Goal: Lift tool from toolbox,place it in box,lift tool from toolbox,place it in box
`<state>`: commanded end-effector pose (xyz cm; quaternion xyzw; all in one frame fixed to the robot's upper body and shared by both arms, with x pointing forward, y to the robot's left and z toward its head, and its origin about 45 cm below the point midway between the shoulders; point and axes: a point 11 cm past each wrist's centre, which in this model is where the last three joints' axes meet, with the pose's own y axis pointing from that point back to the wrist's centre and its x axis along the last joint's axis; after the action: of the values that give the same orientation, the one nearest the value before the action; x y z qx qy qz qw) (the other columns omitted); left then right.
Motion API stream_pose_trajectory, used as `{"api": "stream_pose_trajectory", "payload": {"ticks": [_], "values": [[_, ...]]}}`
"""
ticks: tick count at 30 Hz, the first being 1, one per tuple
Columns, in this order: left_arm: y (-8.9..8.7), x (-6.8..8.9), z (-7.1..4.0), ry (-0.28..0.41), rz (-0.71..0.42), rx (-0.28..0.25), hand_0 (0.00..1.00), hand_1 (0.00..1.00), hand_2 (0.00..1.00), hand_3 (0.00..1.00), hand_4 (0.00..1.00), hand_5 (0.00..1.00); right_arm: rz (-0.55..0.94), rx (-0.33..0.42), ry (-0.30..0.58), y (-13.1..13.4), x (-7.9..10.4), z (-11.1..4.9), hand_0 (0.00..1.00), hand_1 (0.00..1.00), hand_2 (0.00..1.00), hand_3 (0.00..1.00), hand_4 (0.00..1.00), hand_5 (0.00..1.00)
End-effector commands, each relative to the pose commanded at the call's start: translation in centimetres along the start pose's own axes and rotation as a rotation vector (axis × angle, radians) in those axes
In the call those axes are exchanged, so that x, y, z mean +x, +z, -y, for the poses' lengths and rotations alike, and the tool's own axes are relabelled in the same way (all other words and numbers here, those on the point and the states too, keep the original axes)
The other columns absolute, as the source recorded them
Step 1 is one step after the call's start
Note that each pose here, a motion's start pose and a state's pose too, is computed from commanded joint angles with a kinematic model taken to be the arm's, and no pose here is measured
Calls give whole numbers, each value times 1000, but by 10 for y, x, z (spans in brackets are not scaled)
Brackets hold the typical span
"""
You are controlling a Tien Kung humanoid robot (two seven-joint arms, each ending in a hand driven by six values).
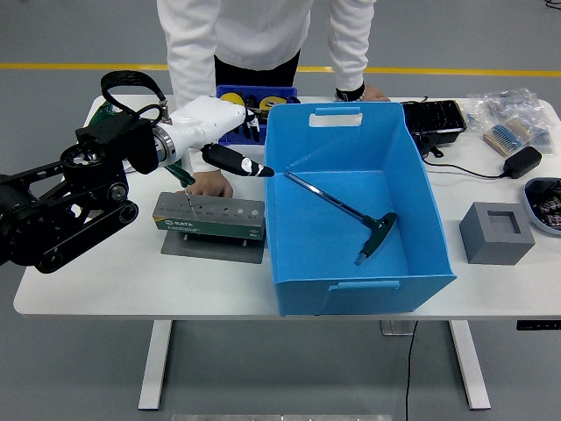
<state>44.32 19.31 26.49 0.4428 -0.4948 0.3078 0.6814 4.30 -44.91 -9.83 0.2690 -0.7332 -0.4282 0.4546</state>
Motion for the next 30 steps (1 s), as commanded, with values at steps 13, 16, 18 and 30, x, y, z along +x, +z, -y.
{"api": "stream_pose_trajectory", "payload": {"ticks": [13, 16, 18, 30], "values": [[-33, -28, -10, -113, 52, 100, 761, 602, 545, 528, 928, 978, 2, 1, -1, 0, -1, 0, 695, 671, 728, 553, 790, 689], [-36, -33, -10, -128, 74, 112, 761, 602, 545, 528, 928, 978, 2, 1, -2, 0, -1, 0, 695, 671, 728, 553, 790, 689], [-38, -36, -10, -140, 83, 120, 761, 602, 545, 528, 928, 978, 3, 2, -2, -1, -1, 0, 695, 671, 728, 553, 790, 689], [-36, -47, -10, -190, 126, 144, 772, 600, 529, 515, 920, 977, 6, 4, -3, -2, -1, 0, 695, 670, 727, 553, 790, 690]]}}
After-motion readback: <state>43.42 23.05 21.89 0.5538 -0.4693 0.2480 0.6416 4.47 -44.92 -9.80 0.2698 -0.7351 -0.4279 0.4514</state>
